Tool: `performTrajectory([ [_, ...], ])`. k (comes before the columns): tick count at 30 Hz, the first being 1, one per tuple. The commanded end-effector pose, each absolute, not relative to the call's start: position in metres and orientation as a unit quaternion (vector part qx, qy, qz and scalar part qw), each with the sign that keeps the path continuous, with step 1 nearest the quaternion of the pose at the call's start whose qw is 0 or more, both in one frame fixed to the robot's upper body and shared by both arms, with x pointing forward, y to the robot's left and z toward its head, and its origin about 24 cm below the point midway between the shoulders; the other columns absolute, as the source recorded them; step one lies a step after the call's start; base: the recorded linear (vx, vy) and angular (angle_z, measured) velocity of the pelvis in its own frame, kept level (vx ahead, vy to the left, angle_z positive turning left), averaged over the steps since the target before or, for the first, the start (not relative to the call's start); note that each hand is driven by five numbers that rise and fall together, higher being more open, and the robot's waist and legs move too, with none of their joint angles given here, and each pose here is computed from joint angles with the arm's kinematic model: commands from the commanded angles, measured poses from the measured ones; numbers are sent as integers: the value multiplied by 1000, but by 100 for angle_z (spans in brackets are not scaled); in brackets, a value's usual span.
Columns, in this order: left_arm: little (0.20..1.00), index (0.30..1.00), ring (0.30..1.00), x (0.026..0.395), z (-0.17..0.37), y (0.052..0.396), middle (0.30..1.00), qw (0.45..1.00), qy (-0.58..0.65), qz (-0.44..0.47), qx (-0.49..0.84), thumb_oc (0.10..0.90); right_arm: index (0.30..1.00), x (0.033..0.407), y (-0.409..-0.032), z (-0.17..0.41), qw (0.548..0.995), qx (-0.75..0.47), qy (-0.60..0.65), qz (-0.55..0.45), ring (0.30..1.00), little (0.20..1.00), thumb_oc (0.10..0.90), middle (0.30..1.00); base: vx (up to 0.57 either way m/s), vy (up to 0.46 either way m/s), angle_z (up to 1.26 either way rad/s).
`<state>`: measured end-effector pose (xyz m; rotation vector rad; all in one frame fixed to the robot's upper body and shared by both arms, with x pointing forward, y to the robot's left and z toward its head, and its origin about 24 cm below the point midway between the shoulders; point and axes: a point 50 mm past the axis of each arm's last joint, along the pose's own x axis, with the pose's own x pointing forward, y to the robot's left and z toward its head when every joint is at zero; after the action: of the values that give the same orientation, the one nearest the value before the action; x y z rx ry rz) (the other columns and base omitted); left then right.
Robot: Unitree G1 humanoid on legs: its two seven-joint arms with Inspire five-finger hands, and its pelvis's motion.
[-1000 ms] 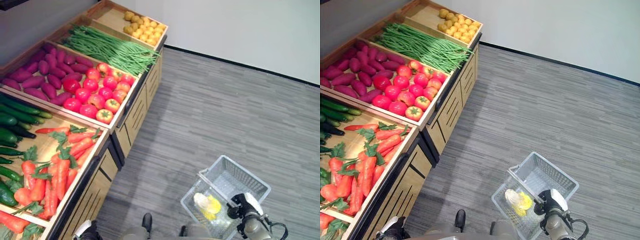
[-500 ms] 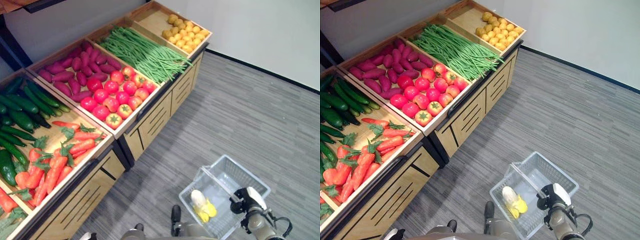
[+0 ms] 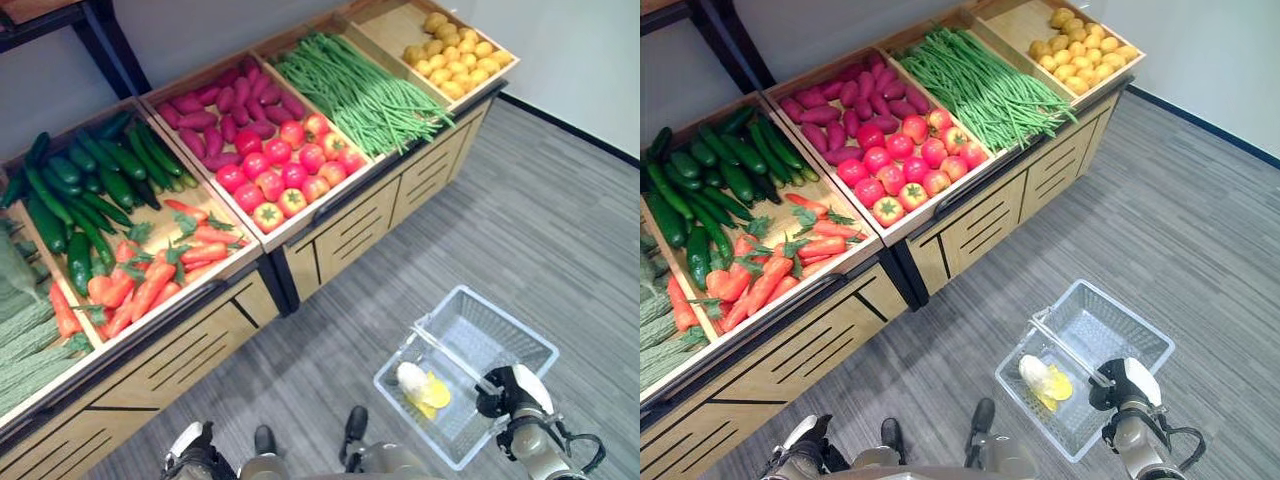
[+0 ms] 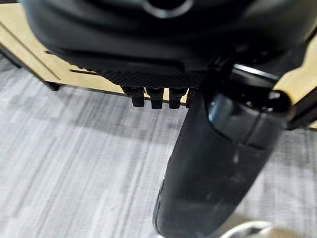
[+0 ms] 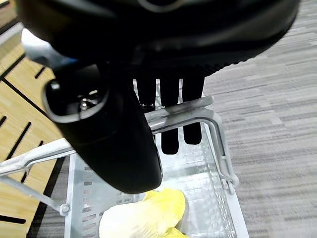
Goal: Get the vegetables into the basket
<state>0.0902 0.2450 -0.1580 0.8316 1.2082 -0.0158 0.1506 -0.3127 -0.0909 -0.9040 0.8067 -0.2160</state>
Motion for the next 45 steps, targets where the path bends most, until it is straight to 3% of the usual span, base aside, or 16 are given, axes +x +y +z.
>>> performTrajectory([
  [1,1000,1000,1000,87,-151,271,1000,714,560,7,420,900,300,164,-332,-68,821,-441,326,-156,300,300,400,300,105,223,-18],
  [15,1000,1000,1000,88,-148,278,1000,719,556,23,417,900,300,157,-319,-93,809,-422,385,-141,300,300,400,300,38,153,3],
  [28,1000,1000,1000,117,-136,291,1000,741,524,58,416,900,300,123,-330,-113,766,-382,484,-182,300,300,400,300,70,1,35],
  [34,1000,1000,1000,112,-137,293,1000,738,531,66,412,900,300,95,-328,-123,739,-383,528,-167,300,300,400,300,128,-206,80],
  [45,1000,1000,1000,88,-155,259,1000,745,569,64,342,900,300,67,-343,-122,717,-370,558,-193,300,300,400,300,80,-179,29],
])
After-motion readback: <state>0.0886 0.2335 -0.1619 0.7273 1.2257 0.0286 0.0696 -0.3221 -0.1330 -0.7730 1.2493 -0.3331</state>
